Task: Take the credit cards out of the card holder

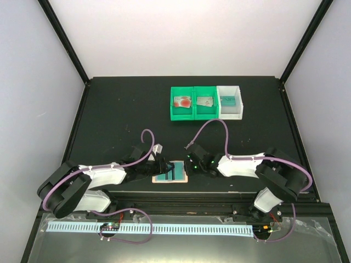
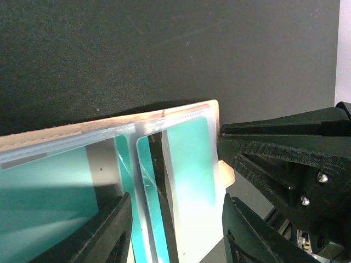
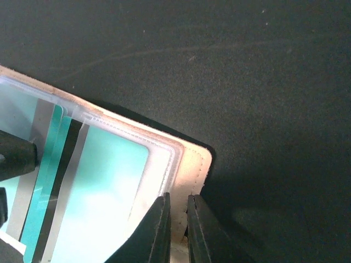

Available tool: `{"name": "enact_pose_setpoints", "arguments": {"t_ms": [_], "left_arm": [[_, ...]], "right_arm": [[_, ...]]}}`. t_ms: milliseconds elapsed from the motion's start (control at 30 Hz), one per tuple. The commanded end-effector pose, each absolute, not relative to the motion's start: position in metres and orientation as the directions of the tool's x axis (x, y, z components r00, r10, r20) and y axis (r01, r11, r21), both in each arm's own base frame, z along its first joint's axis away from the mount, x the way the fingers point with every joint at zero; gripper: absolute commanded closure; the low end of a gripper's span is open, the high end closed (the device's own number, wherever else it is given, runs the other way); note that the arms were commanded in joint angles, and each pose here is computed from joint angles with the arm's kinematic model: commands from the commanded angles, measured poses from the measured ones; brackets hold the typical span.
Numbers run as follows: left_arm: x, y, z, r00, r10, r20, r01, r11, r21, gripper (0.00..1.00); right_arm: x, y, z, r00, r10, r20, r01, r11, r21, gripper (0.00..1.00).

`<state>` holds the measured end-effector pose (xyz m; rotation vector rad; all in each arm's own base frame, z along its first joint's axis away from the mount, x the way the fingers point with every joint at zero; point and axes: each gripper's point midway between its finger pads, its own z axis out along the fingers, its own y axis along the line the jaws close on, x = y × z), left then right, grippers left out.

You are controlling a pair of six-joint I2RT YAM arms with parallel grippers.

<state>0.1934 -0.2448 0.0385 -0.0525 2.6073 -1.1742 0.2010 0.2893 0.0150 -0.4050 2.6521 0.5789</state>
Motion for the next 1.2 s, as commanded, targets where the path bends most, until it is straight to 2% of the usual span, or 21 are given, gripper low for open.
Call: {"name": "enact_pose_setpoints", "arguments": {"t_ms": [0, 300, 633, 833, 1067, 1167], "left_arm": [[0.191, -0.246, 0.031, -0.966, -0.136, -0.221, 0.074, 0.671, -0.738, 0.53], [0.189, -0.256, 0.029, -0.975, -0.144, -0.166, 0.041, 0.622, -0.782, 0.53], [0.19, -0.267, 0.051, -0.973, -0.169, -0.16, 0.05, 0.521, -0.852, 0.61], [0.198, -0.252, 0.05, -0.958, -0.193, -0.211, 0.057, 0.593, -0.803, 0.67], [0.192, -0.241, 0.051, -0.952, -0.208, -0.223, 0.053, 0.607, -0.793, 0.66], [0.187, -0.238, 0.047, -0.955, -0.206, -0.216, 0.046, 0.612, -0.789, 0.62]], "right_arm": [[0.189, 0.269, -0.016, -0.905, -0.214, -0.367, -0.325, 0.906, 0.272, 0.87], [0.185, 0.266, -0.02, -0.909, -0.204, -0.364, -0.318, 0.904, 0.287, 0.87], [0.181, 0.268, -0.018, -0.911, -0.186, -0.368, -0.314, 0.891, 0.328, 0.87], [0.191, 0.277, 0.022, -0.881, -0.173, -0.441, -0.347, 0.87, 0.35, 0.85], [0.173, 0.285, 0.044, -0.892, -0.121, -0.435, -0.353, 0.788, 0.505, 0.7], [0.171, 0.287, 0.047, -0.896, -0.108, -0.431, -0.346, 0.777, 0.526, 0.73]]}}
